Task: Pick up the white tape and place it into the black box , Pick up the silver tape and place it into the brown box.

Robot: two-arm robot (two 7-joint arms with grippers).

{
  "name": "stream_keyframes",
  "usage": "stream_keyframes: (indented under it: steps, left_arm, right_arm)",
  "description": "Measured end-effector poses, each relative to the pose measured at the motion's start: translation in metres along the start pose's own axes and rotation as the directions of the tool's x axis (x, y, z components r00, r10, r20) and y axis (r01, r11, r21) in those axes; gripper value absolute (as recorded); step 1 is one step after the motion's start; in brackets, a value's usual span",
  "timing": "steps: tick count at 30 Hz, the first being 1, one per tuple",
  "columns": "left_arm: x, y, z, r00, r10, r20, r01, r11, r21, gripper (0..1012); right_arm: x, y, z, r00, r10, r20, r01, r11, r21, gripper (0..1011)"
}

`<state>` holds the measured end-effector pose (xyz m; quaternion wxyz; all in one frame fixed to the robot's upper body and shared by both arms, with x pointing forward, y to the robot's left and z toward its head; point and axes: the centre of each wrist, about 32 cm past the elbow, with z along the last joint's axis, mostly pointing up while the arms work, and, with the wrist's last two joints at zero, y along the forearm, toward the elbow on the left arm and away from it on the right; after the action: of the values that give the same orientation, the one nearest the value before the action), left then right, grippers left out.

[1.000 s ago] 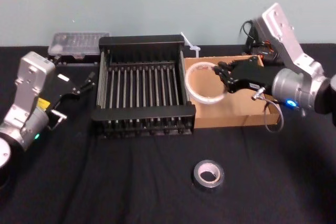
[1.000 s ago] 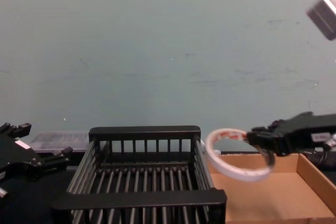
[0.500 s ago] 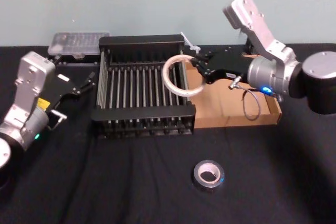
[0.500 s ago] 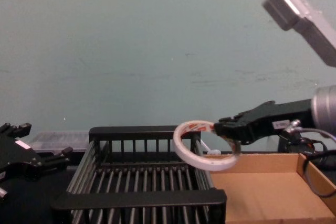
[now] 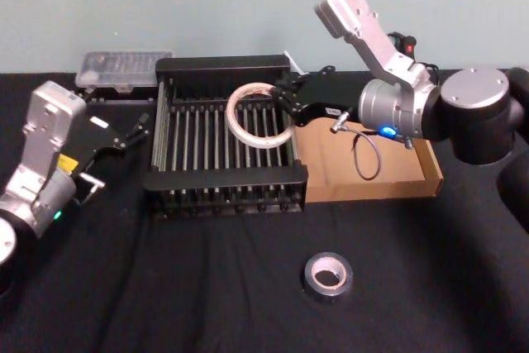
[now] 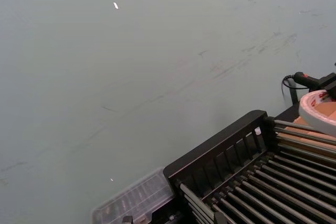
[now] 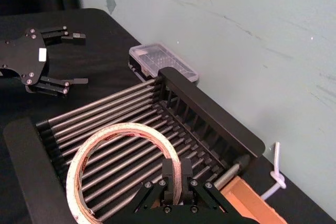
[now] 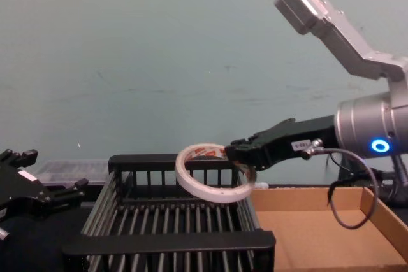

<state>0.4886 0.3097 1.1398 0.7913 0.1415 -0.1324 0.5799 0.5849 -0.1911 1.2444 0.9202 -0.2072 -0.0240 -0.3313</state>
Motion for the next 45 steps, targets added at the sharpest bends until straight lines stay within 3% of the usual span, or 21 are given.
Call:
stream_keyframes:
  steps: [19,26,29,45]
  left_arm:
    - [0.0000,0.0000,0.0000,1.0000,0.000,0.000,0.000,1.0000,0.000,1001]
    - [0.0000,0.0000,0.0000,1.0000,0.000,0.000,0.000,1.0000,0.000,1001]
    - [0.0000,0.0000,0.0000,1.0000,0.000,0.000,0.000,1.0000,0.000,1001]
    - [0.0000,0.0000,0.0000,1.0000,0.000,0.000,0.000,1.0000,0.000,1001]
  right_arm:
    - [-0.0001,0.0023,0.0007,1.000,0.000,-0.001,0.000,1.000,0.005,95]
    - [-0.0001,0.0019,0.0006,1.000,-0.001,-0.001,0.001,1.000,0.004,255]
    - [-0.0001,0.0018,0.0005,1.000,-0.002,-0.002,0.002,1.000,0.004,393]
    - [-0.0002,0.0015,0.0003,1.000,-0.001,-0.003,0.001,1.000,0.003,868]
